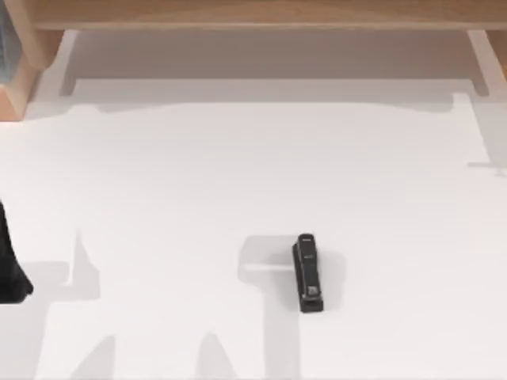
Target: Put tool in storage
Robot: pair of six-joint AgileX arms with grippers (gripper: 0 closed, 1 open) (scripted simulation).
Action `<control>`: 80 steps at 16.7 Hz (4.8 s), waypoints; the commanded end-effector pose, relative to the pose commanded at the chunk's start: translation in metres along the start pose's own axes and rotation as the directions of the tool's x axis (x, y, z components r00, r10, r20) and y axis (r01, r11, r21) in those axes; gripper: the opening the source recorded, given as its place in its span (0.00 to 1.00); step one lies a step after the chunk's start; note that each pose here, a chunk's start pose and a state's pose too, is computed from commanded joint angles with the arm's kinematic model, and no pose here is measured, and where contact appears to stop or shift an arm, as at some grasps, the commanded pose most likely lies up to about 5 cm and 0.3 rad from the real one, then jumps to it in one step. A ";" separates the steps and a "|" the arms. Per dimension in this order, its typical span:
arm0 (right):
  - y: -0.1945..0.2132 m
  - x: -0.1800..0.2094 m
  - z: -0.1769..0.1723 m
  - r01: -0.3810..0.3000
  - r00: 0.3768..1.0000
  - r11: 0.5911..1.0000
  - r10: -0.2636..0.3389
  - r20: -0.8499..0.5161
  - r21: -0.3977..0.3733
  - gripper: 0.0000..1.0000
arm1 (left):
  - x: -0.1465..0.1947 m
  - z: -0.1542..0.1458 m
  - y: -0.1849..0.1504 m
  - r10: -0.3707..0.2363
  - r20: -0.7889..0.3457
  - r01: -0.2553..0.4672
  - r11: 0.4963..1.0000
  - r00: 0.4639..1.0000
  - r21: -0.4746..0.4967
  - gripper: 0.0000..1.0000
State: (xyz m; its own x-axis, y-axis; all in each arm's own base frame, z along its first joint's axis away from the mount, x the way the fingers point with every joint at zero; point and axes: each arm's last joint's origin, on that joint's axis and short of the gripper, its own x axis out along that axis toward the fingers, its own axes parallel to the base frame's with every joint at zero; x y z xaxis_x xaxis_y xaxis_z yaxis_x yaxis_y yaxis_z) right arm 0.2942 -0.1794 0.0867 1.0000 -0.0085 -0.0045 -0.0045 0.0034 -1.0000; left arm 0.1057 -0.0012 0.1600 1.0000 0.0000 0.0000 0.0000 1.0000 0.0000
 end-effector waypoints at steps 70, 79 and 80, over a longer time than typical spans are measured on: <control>-0.088 0.031 0.355 -0.379 0.360 -0.236 0.853 0.378 0.895 1.00 | 0.000 0.000 0.000 0.000 0.000 0.000 1.000 1.000 0.000 1.00; -0.098 -0.016 0.444 -0.106 0.113 -0.021 0.993 0.033 0.994 1.00 | 0.000 0.000 0.000 0.000 0.000 0.000 1.000 1.000 0.000 1.00; -0.098 -0.018 0.447 -0.097 0.107 -0.007 0.994 0.017 0.995 1.00 | 0.000 0.000 0.000 0.000 0.000 0.000 1.000 1.000 0.000 1.00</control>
State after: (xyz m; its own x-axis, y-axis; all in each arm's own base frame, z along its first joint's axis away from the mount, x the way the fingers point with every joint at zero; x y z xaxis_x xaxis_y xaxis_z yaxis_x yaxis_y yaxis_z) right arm 0.2808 0.2670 0.1864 0.1026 0.0197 -0.9945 -0.0889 0.9960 0.0106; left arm 0.1057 -0.0012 0.1600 1.0000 0.0000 0.0000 0.0000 1.0000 0.0000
